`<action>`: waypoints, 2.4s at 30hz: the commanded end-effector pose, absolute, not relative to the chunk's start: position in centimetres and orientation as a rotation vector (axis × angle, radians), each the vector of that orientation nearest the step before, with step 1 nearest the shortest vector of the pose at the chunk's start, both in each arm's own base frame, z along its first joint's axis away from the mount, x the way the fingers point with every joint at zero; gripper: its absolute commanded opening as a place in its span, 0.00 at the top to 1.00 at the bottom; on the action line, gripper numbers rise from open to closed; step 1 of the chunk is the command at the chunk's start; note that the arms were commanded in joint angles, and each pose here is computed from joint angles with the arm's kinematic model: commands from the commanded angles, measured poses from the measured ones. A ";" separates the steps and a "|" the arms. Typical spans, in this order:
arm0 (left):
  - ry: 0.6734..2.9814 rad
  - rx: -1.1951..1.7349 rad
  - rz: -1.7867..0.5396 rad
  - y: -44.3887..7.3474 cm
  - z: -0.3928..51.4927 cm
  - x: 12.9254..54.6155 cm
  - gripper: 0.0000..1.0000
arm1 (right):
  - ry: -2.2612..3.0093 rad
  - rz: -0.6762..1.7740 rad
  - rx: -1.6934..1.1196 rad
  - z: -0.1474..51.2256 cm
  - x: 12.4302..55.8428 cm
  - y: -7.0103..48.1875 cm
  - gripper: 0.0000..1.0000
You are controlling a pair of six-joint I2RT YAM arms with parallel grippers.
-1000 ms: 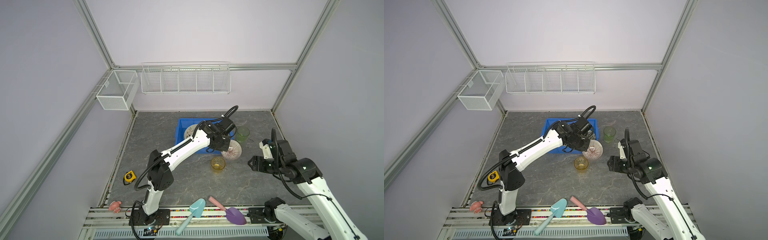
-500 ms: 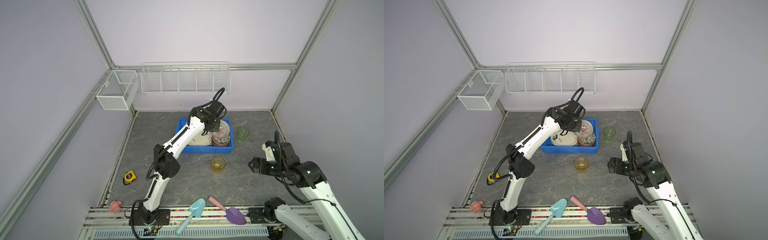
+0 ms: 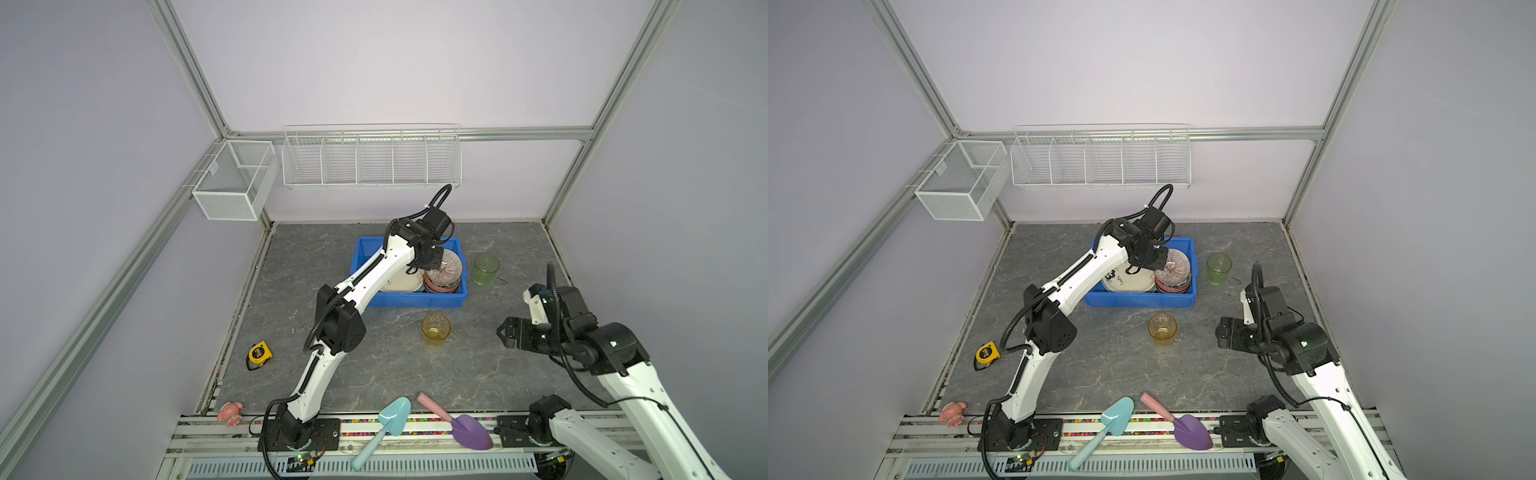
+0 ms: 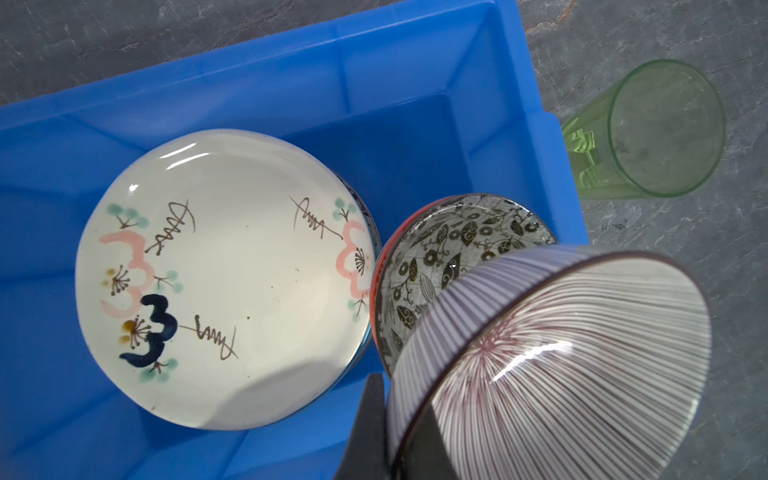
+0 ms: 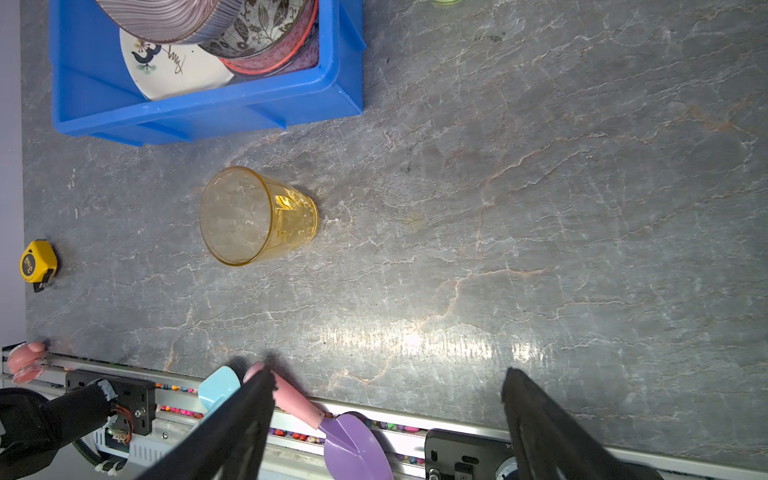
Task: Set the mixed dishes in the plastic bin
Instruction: 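Carry the pink-striped bowl to the bin with the left gripper while the right draws back, then lower the pink-striped bowl onto the bowl stack and open the left gripper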
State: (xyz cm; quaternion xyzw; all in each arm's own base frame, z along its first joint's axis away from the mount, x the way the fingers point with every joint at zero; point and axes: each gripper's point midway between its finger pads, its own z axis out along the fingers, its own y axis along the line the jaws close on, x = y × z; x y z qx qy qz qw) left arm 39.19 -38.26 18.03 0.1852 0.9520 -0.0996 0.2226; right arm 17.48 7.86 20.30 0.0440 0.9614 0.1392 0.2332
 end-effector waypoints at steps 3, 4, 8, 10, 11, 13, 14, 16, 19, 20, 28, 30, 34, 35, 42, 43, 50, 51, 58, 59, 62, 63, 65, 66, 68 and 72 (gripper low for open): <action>2.623 0.518 -0.323 -39.5 17.5 39.6 1.00 | 2.657 0.371 0.132 19.7 17.2 7.7 0.12; 2.626 0.520 -0.324 -39.5 17.3 39.7 1.00 | 2.660 0.369 0.130 19.6 17.2 7.7 0.12; 2.632 0.521 -0.322 -39.7 16.7 39.8 1.00 | 2.664 0.368 0.130 19.4 17.2 7.7 0.12; 2.631 0.521 -0.323 -39.8 16.6 39.9 1.00 | 2.664 0.368 0.130 19.4 17.3 7.7 0.12; 2.632 0.520 -0.321 -39.7 16.5 40.0 1.00 | 2.667 0.366 0.131 19.3 17.3 7.7 0.12; 2.632 0.518 -0.322 -39.7 16.4 40.1 1.00 | 2.666 0.367 0.129 19.3 17.3 7.7 0.12; 2.635 0.518 -0.323 -39.8 16.3 40.1 1.00 | 2.666 0.367 0.129 19.2 17.3 7.7 0.12; 2.638 0.516 -0.322 -39.7 16.0 40.3 1.00 | 2.670 0.366 0.128 19.2 17.3 7.7 0.12; 2.646 0.516 -0.321 -39.8 15.6 40.4 1.00 | 2.673 0.364 0.127 19.1 17.4 7.7 0.12; 2.650 0.517 -0.318 -39.8 15.4 40.4 1.00 | 2.676 0.363 0.126 19.0 17.3 7.7 0.12; 2.664 0.518 -0.323 -40.0 14.6 40.6 1.00 | 2.676 0.362 0.127 18.9 17.5 7.8 0.12; 2.664 0.515 -0.325 -39.9 14.6 40.7 1.00 | 2.680 0.360 0.128 18.8 17.5 7.8 0.12; 2.665 0.514 -0.331 -39.9 14.7 40.7 0.94 | 2.681 0.361 0.123 18.8 17.6 7.9 0.12; 2.664 0.515 -0.330 -39.9 14.8 40.6 0.92 | 2.681 0.362 0.122 18.8 17.7 7.9 0.12; 2.651 0.521 -0.354 -40.0 15.5 40.6 0.75 | 2.679 0.367 0.122 18.9 17.8 8.0 0.12; 2.648 0.522 -0.360 -40.1 15.7 40.5 0.73 | 2.678 0.367 0.122 18.9 17.8 8.0 0.12; 2.632 0.517 -0.380 -40.0 16.8 40.4 0.56 | 2.676 0.362 0.124 19.0 17.8 7.9 0.12; 2.629 0.517 -0.382 -40.0 17.0 40.4 0.53 | 2.677 0.363 0.125 18.9 17.8 7.9 0.12; 2.620 0.520 -0.394 -40.0 17.7 40.2 0.45 | 2.675 0.364 0.126 19.0 17.7 7.8 0.12; 2.618 0.522 -0.400 -40.0 17.9 40.2 0.44 | 2.674 0.365 0.123 19.0 17.7 7.8 0.12; 2.615 0.532 -0.416 -40.1 18.2 40.0 0.42 | 2.674 0.363 0.126 19.0 17.5 7.8 0.12; 2.614 0.531 -0.423 -40.1 18.4 39.9 0.42 | 2.674 0.363 0.127 19.0 17.5 7.7 0.12; 2.611 0.524 -0.432 -40.1 18.8 39.9 0.40 | 2.673 0.364 0.128 19.0 17.5 7.7 0.12; 2.608 0.527 -0.435 -40.1 19.1 39.7 0.36 | 2.675 0.363 0.129 18.9 17.4 7.7 0.12; 2.601 0.526 -0.438 -39.9 19.8 39.6 0.28 | 2.677 0.366 0.130 18.8 17.4 7.7 0.12; 2.575 0.530 -0.418 -39.1 21.3 39.3 0.15 | 2.676 0.364 0.132 18.9 17.6 7.8 0.12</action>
